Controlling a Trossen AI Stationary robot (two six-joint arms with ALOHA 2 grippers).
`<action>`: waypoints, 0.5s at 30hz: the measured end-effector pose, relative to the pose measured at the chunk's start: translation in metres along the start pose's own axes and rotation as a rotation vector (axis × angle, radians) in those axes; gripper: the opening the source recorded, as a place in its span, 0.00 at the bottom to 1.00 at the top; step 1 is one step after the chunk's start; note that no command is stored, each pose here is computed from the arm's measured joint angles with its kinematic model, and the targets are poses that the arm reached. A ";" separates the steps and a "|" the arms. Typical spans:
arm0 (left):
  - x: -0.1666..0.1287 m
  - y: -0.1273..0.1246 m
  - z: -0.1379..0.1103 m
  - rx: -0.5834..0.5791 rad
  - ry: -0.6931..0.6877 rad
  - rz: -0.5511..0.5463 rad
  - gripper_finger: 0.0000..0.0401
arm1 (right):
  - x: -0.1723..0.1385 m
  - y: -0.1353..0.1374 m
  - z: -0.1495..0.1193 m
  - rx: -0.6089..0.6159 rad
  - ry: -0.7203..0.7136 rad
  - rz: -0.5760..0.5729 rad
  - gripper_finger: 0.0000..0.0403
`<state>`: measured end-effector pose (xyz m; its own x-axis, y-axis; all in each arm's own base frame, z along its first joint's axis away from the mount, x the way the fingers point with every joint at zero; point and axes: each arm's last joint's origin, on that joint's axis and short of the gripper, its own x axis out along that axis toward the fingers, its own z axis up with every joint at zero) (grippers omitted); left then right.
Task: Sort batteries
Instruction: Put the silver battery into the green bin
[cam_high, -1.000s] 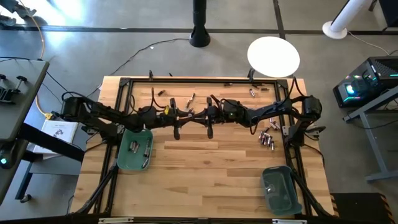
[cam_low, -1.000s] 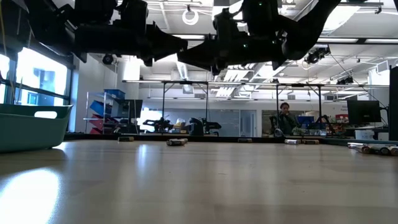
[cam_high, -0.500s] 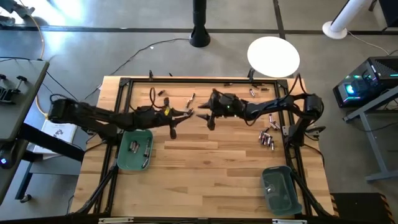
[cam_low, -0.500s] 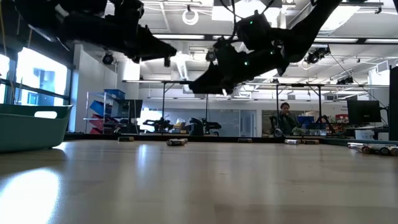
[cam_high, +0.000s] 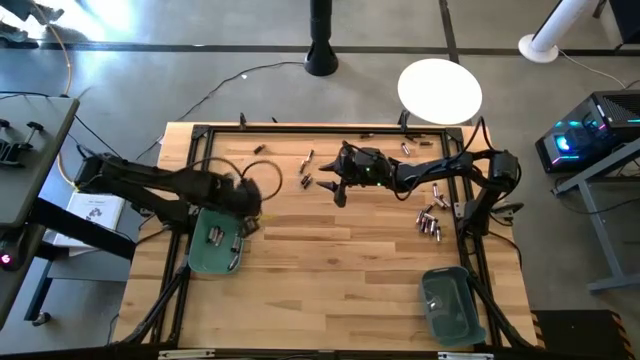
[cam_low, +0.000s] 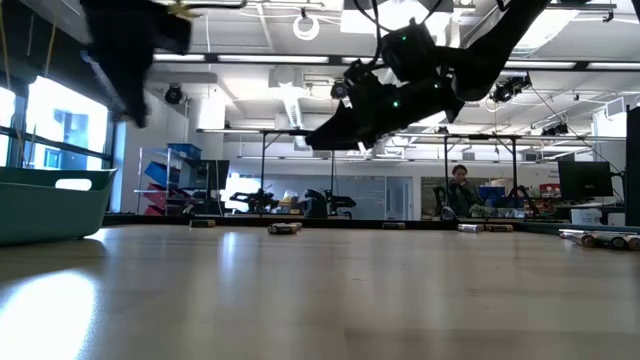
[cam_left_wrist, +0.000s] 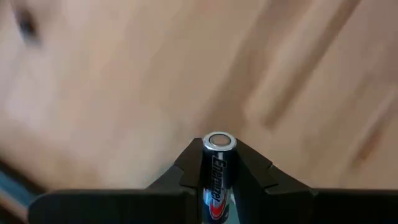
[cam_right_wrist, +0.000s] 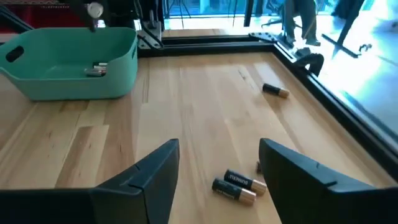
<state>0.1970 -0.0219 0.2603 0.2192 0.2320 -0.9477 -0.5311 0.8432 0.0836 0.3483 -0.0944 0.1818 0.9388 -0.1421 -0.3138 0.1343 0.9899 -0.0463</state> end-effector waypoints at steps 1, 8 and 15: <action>0.001 -0.004 -0.008 -0.039 0.039 -0.011 0.10 | 0.000 0.000 0.000 -0.005 -0.005 0.000 0.54; 0.006 -0.034 -0.059 -0.266 0.230 -0.088 0.10 | 0.000 0.000 0.001 -0.055 -0.014 0.002 0.54; 0.025 -0.041 -0.086 -0.414 0.281 -0.075 0.10 | 0.000 0.000 0.003 -0.078 -0.030 0.000 0.54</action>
<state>0.1541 -0.0923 0.2064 0.0707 -0.0092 -0.9975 -0.8151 0.5759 -0.0631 0.3491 -0.0945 0.1846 0.9480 -0.1408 -0.2855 0.1102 0.9866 -0.1206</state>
